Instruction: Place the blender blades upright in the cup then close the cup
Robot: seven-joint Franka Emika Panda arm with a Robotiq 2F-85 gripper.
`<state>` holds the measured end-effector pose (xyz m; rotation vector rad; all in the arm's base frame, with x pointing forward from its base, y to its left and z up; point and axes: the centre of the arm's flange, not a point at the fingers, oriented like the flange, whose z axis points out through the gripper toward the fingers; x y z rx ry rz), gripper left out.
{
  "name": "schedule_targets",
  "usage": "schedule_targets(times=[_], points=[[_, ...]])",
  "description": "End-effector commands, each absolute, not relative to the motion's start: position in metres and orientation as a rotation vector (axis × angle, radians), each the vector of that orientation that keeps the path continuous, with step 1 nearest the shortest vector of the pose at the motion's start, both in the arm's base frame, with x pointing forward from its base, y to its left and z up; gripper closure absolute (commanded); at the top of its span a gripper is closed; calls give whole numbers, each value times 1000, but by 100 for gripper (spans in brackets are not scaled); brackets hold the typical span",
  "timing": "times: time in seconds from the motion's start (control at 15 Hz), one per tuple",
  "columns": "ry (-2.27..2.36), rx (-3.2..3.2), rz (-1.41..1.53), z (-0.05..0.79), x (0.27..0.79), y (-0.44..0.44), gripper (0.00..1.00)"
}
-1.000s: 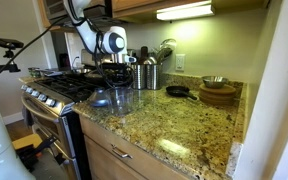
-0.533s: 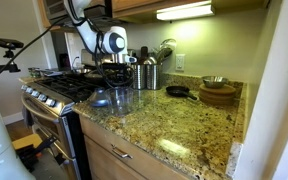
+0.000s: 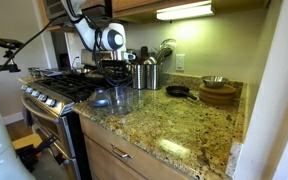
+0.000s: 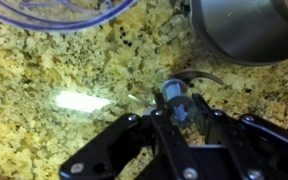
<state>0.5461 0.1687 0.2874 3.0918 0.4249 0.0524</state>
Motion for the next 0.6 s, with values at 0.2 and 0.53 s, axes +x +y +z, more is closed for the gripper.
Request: schedule_targets(times=[0.2, 0.53], points=[[438, 3042, 90, 365, 521, 171, 86], [403, 3025, 98, 415, 503, 162, 86]])
